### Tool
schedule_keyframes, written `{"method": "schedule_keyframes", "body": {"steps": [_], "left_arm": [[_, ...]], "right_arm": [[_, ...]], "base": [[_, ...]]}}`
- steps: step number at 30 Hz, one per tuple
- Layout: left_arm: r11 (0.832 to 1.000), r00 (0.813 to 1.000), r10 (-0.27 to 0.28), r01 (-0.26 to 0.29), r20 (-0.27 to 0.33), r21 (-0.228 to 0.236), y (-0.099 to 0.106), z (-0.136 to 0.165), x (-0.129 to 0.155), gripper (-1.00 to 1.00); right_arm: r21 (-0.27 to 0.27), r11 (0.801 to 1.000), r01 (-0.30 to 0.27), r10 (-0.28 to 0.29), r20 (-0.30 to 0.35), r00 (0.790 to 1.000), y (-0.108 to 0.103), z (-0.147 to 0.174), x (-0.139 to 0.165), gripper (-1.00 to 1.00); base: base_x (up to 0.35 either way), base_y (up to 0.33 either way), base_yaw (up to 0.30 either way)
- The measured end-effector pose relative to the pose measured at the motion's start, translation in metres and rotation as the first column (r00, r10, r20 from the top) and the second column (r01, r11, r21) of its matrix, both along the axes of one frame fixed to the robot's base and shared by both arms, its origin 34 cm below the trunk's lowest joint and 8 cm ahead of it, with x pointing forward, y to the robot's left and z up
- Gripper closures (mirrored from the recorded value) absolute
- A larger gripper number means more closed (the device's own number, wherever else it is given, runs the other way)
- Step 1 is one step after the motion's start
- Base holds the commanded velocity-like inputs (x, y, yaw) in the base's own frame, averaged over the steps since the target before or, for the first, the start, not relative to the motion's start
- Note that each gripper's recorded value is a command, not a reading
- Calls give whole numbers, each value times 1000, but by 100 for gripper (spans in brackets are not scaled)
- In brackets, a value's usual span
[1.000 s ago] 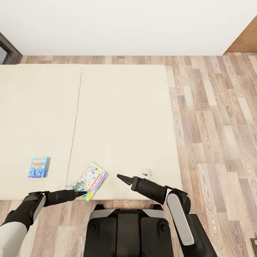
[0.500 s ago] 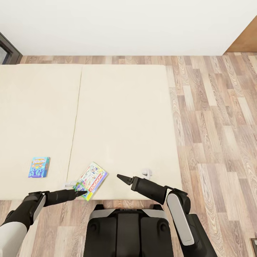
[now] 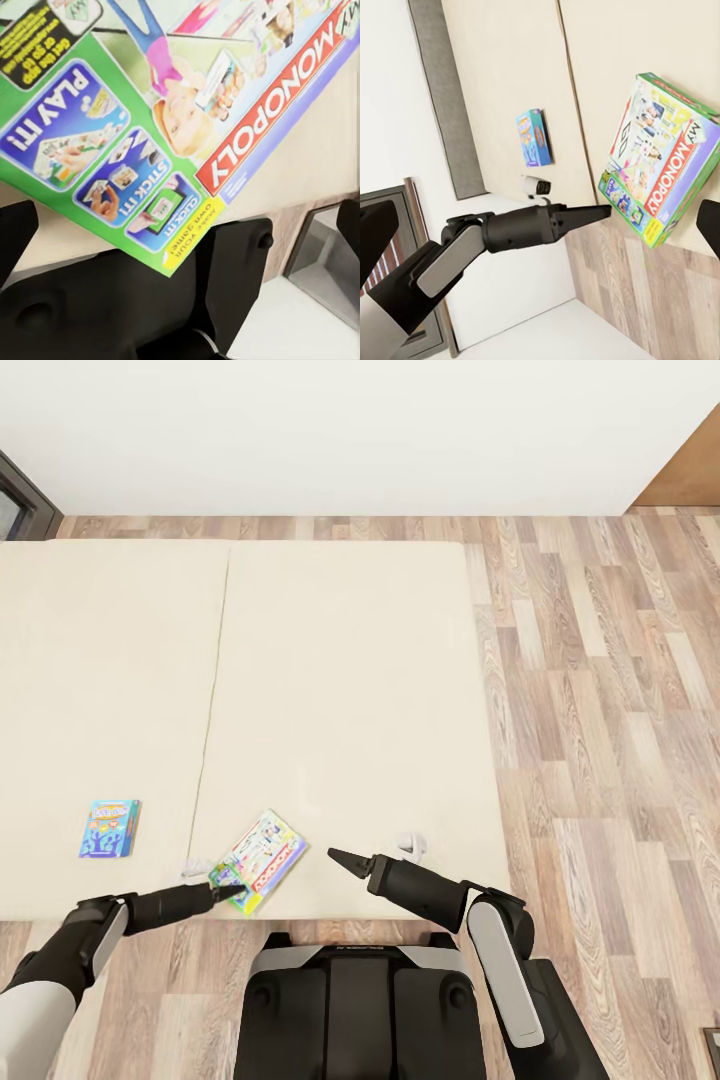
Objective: Put all the toys in the child's room - the three board games (two on the bed and one on the table), the two jigsaw puzzles on the table, and the tennis ball on the table - inside the toy box on the table in the child's room.
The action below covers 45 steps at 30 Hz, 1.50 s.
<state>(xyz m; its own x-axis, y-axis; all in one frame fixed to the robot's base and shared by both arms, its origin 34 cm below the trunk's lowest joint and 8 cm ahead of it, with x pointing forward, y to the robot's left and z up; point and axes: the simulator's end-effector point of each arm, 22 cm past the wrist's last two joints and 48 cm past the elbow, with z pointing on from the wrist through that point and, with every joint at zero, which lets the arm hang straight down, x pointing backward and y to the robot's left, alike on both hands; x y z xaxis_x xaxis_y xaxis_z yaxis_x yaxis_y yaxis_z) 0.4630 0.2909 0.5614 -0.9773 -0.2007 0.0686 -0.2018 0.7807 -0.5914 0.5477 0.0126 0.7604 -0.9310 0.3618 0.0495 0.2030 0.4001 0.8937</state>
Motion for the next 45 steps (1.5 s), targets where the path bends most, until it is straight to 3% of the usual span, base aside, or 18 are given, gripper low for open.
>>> {"method": "schedule_keyframes", "body": {"steps": [11, 18, 26, 32, 45], "left_arm": [[1000, 999, 27, -27, 20, -10, -2, 1, 6, -100], [998, 999, 37, -36, 24, -51, -17, 4, 8, -100], [987, 998, 46, -39, 40, -158, -29, 22, 13, -100], [979, 998, 41, -31, 49, -203, -26, 35, 17, -100], [978, 998, 28, -15, 59, -207, -2, 45, 20, -100]], "right_arm": [[-1, 1000, -1, 1, 0, 1000, 0, 0, 0, -100], [-1, 1000, -1, 1, 0, 1000, 0, 0, 0, -100], [0, 1000, -1, 1, 0, 1000, 1, 0, 0, -100], [1, 1000, -1, 1, 0, 1000, 1, 0, 0, -100], [1, 1000, -1, 1, 0, 1000, 1, 0, 0, -100]], "base": [[0, 0, 0], [0, 0, 0], [0, 0, 0], [0, 0, 0], [0, 0, 0]]}}
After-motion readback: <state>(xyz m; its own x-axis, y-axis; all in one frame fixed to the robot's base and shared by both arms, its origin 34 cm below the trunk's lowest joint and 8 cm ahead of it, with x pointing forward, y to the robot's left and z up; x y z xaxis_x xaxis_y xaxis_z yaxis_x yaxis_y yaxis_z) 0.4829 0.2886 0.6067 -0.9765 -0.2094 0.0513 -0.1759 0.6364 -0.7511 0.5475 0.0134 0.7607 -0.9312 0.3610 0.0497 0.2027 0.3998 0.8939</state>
